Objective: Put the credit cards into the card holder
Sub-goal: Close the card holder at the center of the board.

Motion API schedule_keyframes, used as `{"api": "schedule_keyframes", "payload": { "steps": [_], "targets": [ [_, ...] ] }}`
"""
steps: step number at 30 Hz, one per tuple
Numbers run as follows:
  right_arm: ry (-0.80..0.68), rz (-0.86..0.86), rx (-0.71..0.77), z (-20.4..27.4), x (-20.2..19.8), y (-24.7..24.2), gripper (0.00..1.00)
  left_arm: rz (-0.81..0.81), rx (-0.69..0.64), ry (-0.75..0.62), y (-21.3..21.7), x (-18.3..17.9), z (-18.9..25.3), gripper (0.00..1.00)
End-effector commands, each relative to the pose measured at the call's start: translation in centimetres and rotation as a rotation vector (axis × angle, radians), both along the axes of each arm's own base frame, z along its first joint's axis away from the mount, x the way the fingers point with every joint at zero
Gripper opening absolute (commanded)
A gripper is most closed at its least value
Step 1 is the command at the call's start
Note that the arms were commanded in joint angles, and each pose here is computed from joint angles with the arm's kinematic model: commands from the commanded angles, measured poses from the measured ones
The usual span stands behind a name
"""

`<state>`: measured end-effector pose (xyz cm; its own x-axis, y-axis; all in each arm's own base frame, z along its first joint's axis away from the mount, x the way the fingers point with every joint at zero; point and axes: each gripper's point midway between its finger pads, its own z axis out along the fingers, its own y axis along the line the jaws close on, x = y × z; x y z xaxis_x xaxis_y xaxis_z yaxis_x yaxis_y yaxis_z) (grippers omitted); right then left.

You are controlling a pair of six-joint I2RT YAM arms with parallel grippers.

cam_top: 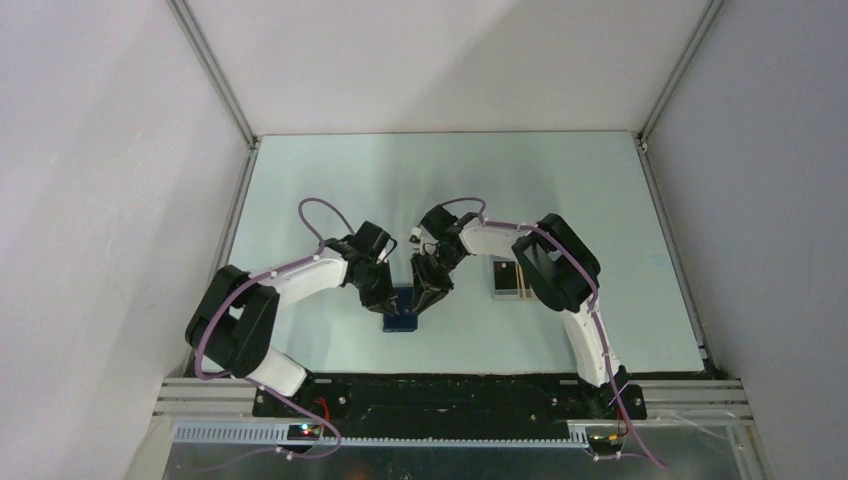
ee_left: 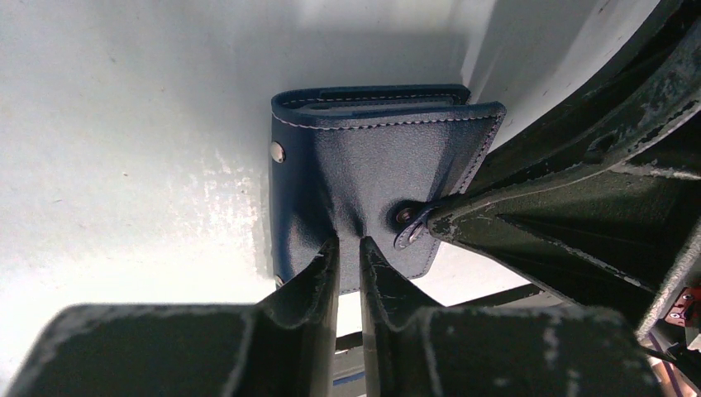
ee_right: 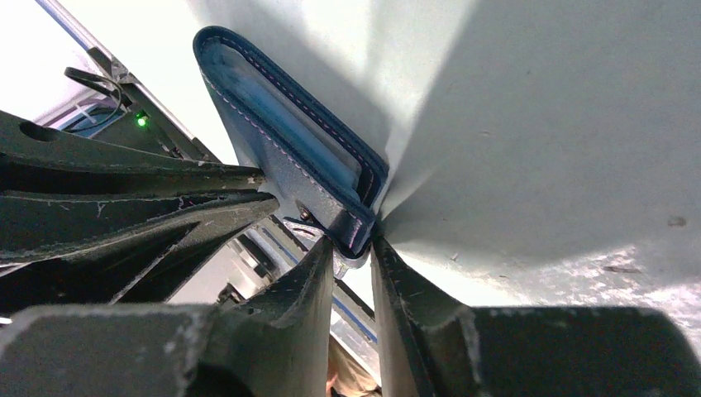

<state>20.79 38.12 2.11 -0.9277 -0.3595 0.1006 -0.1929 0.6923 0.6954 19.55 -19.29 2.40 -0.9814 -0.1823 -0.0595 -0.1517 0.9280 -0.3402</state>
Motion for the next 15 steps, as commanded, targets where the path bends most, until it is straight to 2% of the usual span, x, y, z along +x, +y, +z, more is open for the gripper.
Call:
{"api": "schedule_keyframes", "payload": {
  "steps": [1, 15],
  "targets": [
    [-0.11, 0.002, -0.028, -1.5, 0.3, 1.4, 0.28, -0.039, -0.009, 0.001, -0.9, -0.1, -0.5, 0.18],
    [-0.187, -0.065, 0.035, -0.1, 1.5, 1.4, 0.29, -0.039, -0.005, 0.001, -0.8, -0.2, -0.5, 0.18]
  ]
}}
